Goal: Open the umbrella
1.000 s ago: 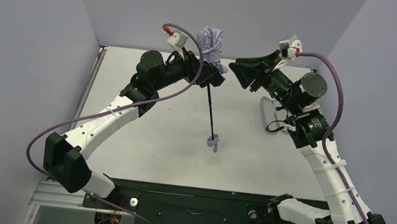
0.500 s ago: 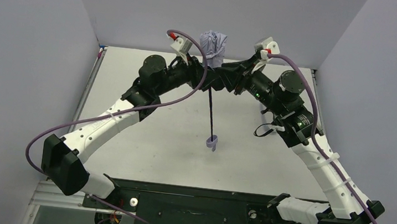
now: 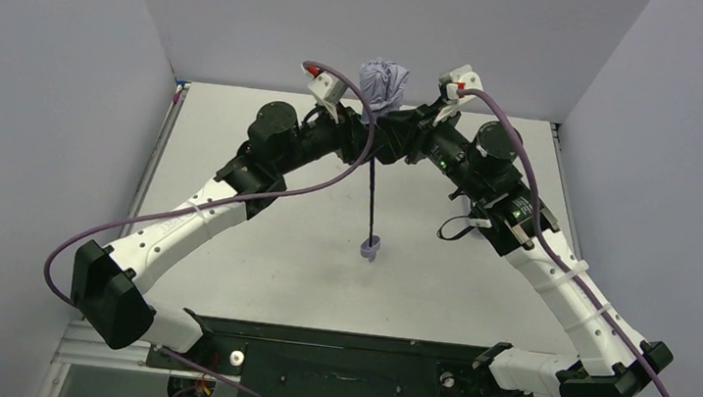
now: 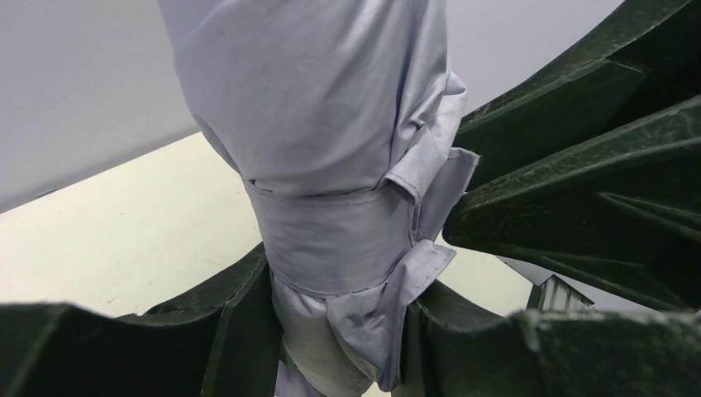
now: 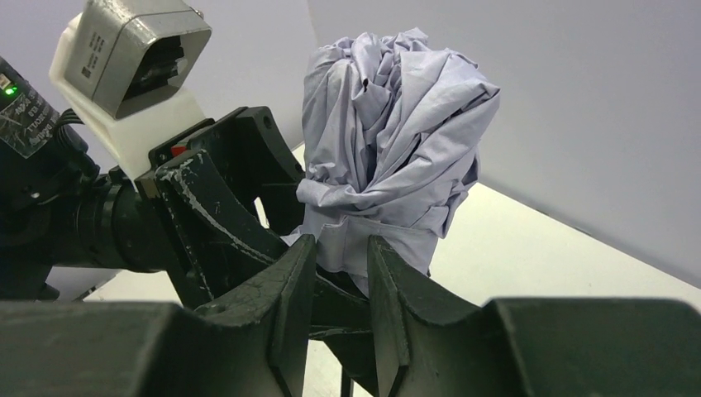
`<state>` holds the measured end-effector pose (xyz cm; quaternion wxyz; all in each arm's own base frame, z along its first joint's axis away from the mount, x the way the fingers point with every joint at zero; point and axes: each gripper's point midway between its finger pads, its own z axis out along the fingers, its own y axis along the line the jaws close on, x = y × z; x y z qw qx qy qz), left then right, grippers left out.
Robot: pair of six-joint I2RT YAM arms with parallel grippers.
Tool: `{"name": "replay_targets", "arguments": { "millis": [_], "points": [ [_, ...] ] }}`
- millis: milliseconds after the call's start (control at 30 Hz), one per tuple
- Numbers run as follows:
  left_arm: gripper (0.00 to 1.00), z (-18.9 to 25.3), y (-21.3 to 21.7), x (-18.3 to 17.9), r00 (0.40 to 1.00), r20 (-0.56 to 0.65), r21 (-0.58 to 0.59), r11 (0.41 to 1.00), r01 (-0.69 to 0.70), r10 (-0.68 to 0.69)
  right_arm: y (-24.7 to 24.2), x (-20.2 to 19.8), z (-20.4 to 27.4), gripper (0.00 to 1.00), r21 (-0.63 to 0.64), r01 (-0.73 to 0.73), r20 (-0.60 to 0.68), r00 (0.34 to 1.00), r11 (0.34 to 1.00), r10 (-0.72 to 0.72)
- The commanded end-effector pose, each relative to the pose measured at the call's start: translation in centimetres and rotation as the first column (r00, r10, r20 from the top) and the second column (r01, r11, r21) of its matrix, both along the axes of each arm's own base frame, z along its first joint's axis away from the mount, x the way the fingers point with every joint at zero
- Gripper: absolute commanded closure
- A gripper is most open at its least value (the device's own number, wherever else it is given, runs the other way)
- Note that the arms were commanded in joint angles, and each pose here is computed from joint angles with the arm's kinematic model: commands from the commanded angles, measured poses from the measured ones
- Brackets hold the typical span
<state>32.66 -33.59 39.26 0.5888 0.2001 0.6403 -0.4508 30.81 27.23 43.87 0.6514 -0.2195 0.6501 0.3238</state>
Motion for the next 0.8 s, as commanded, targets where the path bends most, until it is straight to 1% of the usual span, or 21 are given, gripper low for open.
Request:
{"name": "replay_targets", "arguments": {
  "millis": [0, 67, 200, 300, 500, 633, 767],
  "points": [
    [1.0, 5.1, 0.6, -2.0, 0.985, 0.172, -0.052, 0.999, 0.013, -0.004, -0.2, 0.5, 1.8, 0.74, 0.046, 0.049, 0.022, 0.999, 0.998, -0.05],
    [1.0, 5.2, 0.4, -2.3, 0.981, 0.194, -0.034, 0.999, 0.01, -0.003, -0.3, 0.8, 1.2, 0.76, 0.032, 0.068, 0.008, 0.998, 0.997, -0.068],
    [1.0, 5.4, 0.2, -2.7, 0.975, 0.221, -0.012, 1.0, 0.002, 0.001, -0.7, 1.5, -0.1, 0.87, -0.009, 0.106, -0.007, 0.994, 0.994, -0.106],
    [1.0, 5.5, 0.1, -2.7, 0.975, 0.223, 0.001, 1.0, -0.009, 0.008, -0.8, 1.7, -0.8, 1.0, -0.045, 0.114, -0.008, 0.993, 0.992, -0.114],
    [1.0, 5.3, 0.5, -2.2, 0.979, 0.202, 0.013, 0.999, -0.038, 0.035, -1.3, 1.5, -1.9, 1.0, -0.14, 0.105, 0.034, 0.994, 0.984, -0.102],
    [1.0, 4.9, 0.9, -2.2, 0.983, 0.182, 0.006, 0.999, -0.039, 0.037, -2.8, 2.0, -3.0, 1.0, -0.212, 0.159, 0.037, 0.987, 0.964, -0.155],
    [1.0, 5.6, 1.3, -2.8, 0.984, 0.179, -0.045, 0.999, 0.0, 0.008, -4.9, 3.0, -4.2, 1.0, -0.308, 0.222, 0.066, 0.975, 0.925, -0.213]
  ]
}}
